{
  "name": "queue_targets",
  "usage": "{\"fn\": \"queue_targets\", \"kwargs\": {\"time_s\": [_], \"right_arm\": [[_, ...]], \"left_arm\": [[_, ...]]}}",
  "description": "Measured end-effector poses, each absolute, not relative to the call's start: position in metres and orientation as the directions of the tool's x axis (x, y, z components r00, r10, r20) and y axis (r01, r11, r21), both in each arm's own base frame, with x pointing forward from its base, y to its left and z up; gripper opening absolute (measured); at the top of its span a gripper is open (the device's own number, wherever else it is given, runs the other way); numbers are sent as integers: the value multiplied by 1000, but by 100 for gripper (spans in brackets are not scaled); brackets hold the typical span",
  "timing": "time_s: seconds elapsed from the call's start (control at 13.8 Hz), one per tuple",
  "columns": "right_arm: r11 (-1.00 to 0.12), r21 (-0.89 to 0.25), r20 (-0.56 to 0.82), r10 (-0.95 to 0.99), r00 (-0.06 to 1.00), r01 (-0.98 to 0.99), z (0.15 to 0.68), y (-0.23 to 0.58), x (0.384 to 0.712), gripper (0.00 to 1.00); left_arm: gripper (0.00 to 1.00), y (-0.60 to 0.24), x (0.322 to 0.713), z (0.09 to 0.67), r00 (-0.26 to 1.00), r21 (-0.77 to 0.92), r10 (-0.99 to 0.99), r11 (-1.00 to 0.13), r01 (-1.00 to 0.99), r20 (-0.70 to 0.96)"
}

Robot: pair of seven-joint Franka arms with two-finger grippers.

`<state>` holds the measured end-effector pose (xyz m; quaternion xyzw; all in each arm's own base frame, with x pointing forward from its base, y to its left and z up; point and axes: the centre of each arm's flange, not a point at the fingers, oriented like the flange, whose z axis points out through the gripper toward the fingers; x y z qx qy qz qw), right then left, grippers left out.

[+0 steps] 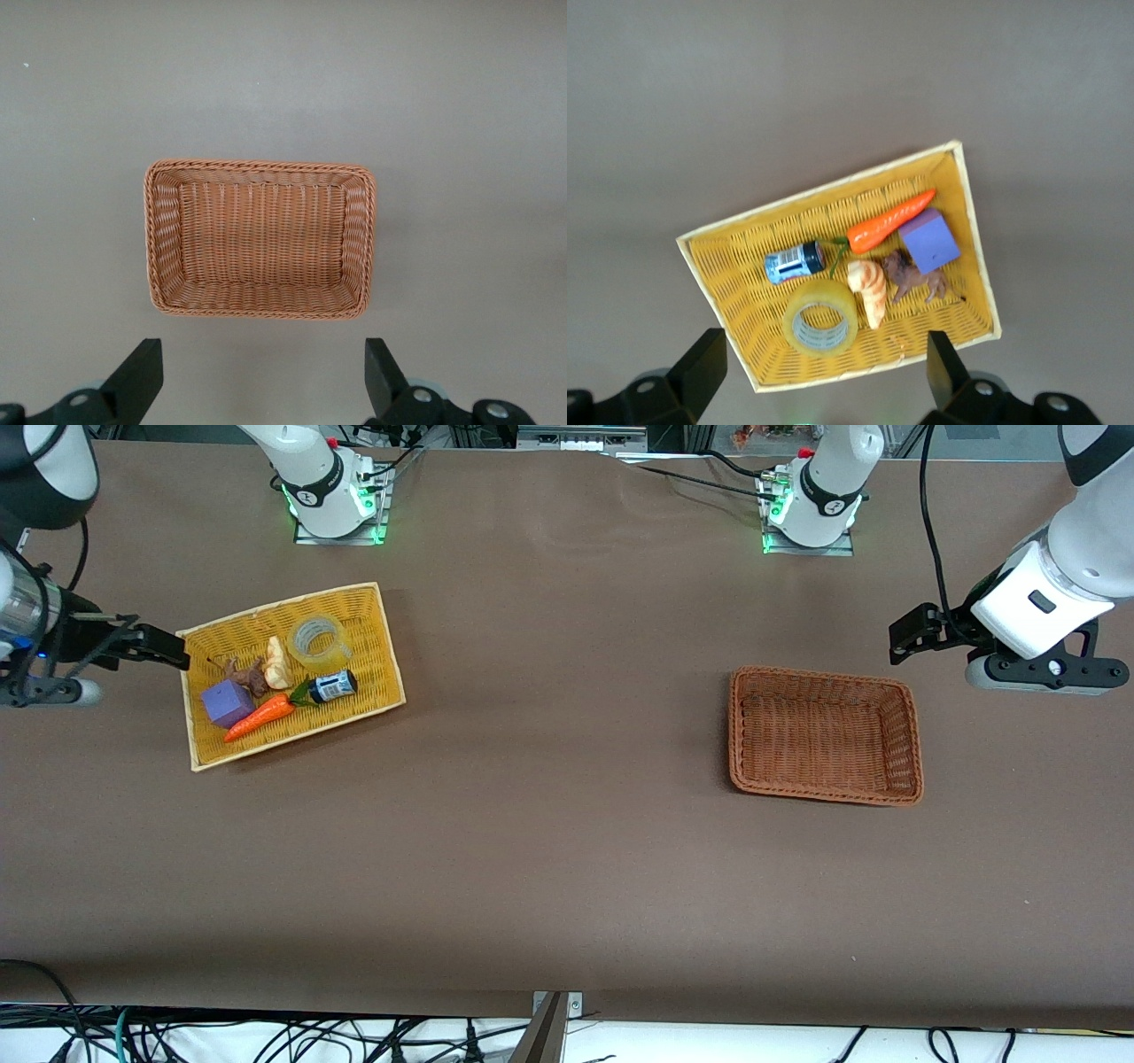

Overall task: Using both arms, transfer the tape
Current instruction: 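Move the right gripper over the clear tape roll in the yellow tray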

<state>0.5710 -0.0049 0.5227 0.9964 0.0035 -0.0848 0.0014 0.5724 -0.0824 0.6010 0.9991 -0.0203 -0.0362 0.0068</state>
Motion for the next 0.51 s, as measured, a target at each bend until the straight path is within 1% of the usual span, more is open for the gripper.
{"fn": "queue_targets", "kwargs": {"time_s": [0.15,0.29,0.36,0.51], "right_arm": [[-1000,1,-182,2,983,2,492,-5,562,100],[-1000,4,-184,-19,983,-18,449,-4,541,100],[-999,9,-186,-43,982,-42,427,-4,523,100],[-997,20,-197,-75,978,-73,389,2,478,100]], "left_arm": [[100,-82,572,601,997,15,-41,-999,-40,-72],[100,-82,572,601,997,15,-41,-999,-40,-72],[100,-82,572,601,997,15,-41,-999,-40,-72],[100,-82,572,601,997,15,-40,-999,-39,-72]]}}
